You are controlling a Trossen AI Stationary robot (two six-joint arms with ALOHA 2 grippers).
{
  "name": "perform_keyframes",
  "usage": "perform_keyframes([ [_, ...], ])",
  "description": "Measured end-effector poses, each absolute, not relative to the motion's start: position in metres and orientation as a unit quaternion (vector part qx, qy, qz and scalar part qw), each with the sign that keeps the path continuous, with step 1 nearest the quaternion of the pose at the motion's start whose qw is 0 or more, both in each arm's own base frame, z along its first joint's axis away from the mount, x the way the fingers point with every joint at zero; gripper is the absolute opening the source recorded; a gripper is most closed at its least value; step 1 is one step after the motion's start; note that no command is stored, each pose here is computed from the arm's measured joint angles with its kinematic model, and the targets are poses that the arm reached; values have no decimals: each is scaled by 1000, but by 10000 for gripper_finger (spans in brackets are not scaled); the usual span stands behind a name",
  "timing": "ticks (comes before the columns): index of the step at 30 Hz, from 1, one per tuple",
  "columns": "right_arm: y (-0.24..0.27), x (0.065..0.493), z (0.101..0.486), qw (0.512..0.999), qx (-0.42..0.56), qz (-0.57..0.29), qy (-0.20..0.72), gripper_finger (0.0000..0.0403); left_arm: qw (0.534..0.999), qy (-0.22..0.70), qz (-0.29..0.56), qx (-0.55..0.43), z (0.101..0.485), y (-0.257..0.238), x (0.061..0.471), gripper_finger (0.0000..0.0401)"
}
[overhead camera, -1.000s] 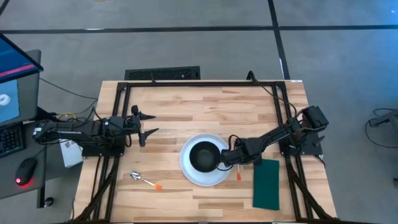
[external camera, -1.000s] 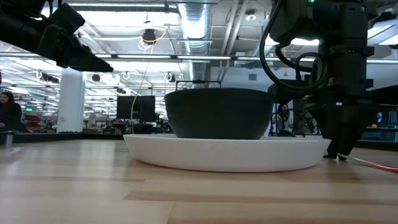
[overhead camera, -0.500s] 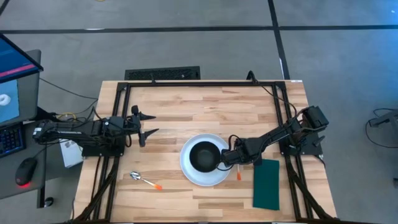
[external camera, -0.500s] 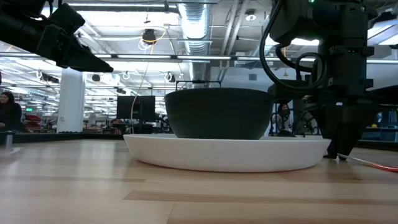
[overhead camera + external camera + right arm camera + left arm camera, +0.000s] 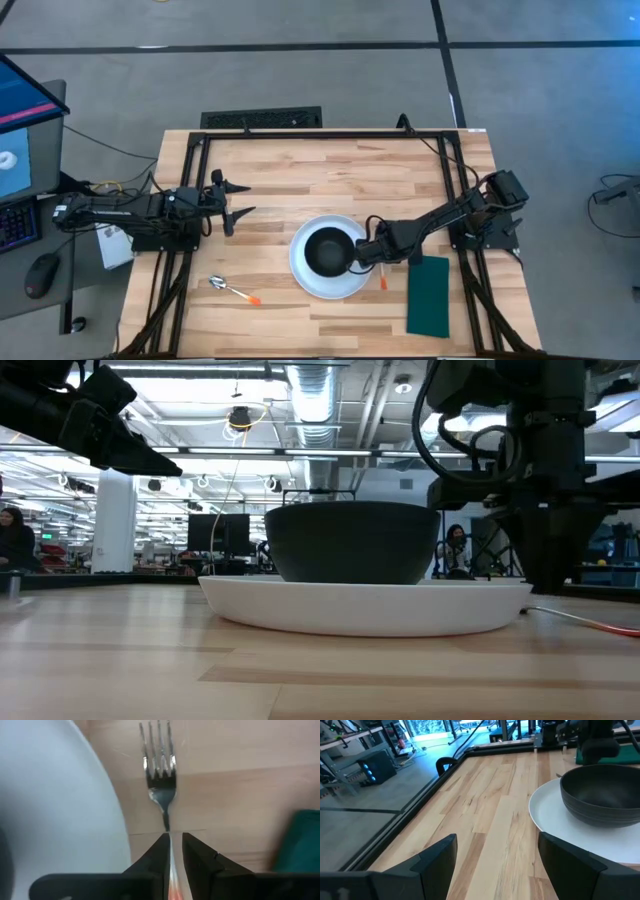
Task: Set table place
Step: Place the orange-handled fork next to the white plate
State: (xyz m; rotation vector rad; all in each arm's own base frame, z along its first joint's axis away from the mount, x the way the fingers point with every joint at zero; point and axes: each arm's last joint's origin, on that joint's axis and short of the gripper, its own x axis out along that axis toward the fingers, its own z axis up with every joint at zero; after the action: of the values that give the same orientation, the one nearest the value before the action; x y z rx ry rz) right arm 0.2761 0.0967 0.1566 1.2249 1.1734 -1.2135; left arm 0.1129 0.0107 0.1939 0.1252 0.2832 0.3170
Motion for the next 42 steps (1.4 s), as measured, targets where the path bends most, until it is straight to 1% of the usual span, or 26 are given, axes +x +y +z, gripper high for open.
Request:
perform_keyframes([
  [3,97,278,159,505,510,-500,485,96,976,140,157,62,194,11,113,268],
  [7,98,279,167,501,501,-509,490,144,976,140,157,62,194,11,113,268],
  [10,97,277,177,496,473,-524,505,179,976,141,157,62,194,11,113,268],
  [13,93,274,198,485,429,-550,527,205,976,140,158,60,194,11,113,268],
  [15,90,273,219,487,393,-570,533,218,976,139,159,53,194,11,113,268],
  [17,86,271,242,509,344,-594,520,226,976,138,160,48,194,11,113,268],
  [18,83,272,252,528,324,-601,504,229,976,138,161,44,194,11,113,268],
  [19,82,275,261,565,308,-591,486,231,977,137,161,39,194,11,113,268],
  [20,80,279,268,612,286,-570,469,232,977,137,162,34,194,11,113,268],
  [21,77,277,276,653,250,-547,460,232,977,136,163,30,194,11,113,268],
  [23,71,278,297,717,168,-494,463,233,977,136,164,24,194,11,113,268],
  [24,70,278,305,738,134,-471,464,232,977,137,164,23,193,11,113,268],
  [26,67,273,312,758,80,-466,449,232,976,140,163,23,193,11,113,268],
  [28,64,271,323,784,50,-471,401,232,976,145,164,21,192,11,113,268],
  [30,57,258,337,790,31,-471,392,232,975,148,166,7,191,11,113,268],
  [33,50,244,351,802,31,-474,360,232,974,147,170,-19,190,11,114,268],
  [36,47,227,359,816,25,-479,323,232,973,151,172,-25,189,11,114,268],
  [39,47,209,359,831,19,-478,284,232,973,152,174,-25,189,11,114,268],
  [42,47,193,351,846,32,-470,251,232,973,150,174,-25,189,11,114,268],
])
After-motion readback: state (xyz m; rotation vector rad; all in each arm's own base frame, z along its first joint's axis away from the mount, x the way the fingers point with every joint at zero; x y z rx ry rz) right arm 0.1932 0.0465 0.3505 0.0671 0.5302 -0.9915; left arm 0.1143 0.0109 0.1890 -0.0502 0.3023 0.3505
